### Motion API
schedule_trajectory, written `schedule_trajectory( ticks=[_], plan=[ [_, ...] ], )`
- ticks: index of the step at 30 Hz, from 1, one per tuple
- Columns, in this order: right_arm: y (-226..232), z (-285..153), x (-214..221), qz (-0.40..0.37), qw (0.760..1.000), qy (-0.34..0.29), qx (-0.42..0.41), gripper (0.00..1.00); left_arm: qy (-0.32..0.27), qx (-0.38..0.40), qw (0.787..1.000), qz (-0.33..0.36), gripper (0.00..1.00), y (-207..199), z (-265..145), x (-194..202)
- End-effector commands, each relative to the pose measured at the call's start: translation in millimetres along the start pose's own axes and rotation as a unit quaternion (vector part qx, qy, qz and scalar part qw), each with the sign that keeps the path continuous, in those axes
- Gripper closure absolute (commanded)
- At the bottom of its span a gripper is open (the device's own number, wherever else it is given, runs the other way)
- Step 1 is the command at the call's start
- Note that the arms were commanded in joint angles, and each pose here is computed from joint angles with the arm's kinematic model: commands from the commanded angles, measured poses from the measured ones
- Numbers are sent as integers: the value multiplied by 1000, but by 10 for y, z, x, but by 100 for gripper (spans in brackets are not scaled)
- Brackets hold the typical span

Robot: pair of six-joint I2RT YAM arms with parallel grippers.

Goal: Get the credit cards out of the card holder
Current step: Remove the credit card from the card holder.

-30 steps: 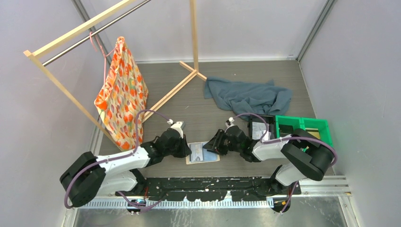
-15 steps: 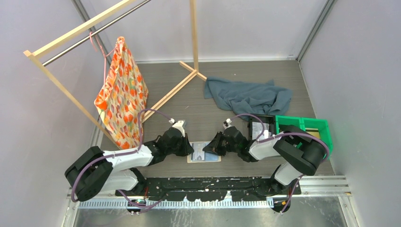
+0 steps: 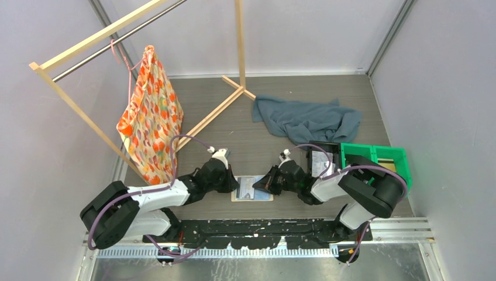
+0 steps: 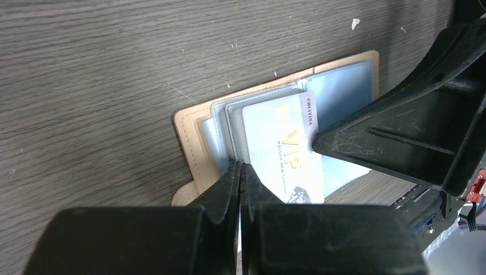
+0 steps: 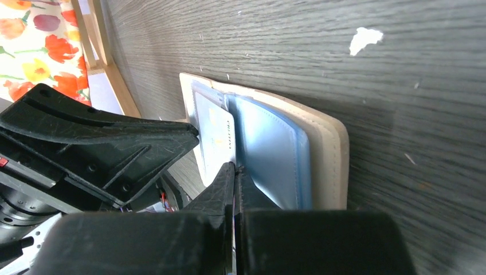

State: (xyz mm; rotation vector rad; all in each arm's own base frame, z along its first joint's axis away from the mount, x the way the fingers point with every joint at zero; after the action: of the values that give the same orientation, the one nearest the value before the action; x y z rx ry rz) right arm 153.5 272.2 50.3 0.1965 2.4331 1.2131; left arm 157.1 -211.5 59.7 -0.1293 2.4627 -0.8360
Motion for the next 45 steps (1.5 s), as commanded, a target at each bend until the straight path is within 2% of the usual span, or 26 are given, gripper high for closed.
schedule_trajectory(
  ticks=[1, 15, 16, 18, 20, 24, 29, 31, 33, 42, 45],
  plan=[
    [-23, -69, -26, -2, 1000, -26, 0, 99, 18, -74, 997, 10, 100, 313, 0, 129],
    [-79, -181, -30, -19, 999, -34, 14, 99, 28, -76, 997, 17, 99, 325, 29, 152],
    [-62, -181, -31, -20, 999, -30, 10, 98, 30, -76, 996, 18, 99, 326, 30, 156],
    [-21, -167, -21, -24, 999, -22, -1, 80, 31, -74, 997, 20, 99, 317, 32, 154],
    [-4, -152, -15, -23, 999, -20, -9, 68, 35, -73, 996, 24, 99, 314, 39, 161],
    [-14, -118, -3, -20, 1000, -15, -11, 59, 42, -72, 996, 26, 99, 308, 52, 173],
    [-22, -79, 7, -11, 1000, -15, -17, 56, 45, -69, 996, 29, 99, 296, 60, 174],
    [-34, -72, 8, -6, 1000, -17, -18, 58, 46, -69, 996, 29, 99, 294, 64, 175],
    [-40, -71, 4, -2, 1000, -21, -20, 64, 45, -67, 996, 29, 99, 291, 72, 173],
    [-76, -111, 9, 5, 1000, -26, -14, 99, 44, -71, 996, 31, 100, 291, 73, 161],
    [-115, -185, 16, 4, 999, -32, -6, 99, 41, -74, 996, 32, 99, 303, 44, 155]
  ],
)
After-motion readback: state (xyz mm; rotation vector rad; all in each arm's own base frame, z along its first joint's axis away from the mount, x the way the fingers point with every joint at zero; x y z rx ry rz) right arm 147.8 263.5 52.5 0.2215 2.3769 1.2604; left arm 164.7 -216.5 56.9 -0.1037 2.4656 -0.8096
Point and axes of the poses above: each gripper's point midway between its finger pads, its own z axis out along the fingers, its own y axis along the line the jaws close on, x = y × z, the point moved 5 cm from there along -z, back along the fingers, and after that the axes turned 10 degrees about -z, right-handed, at the moved point
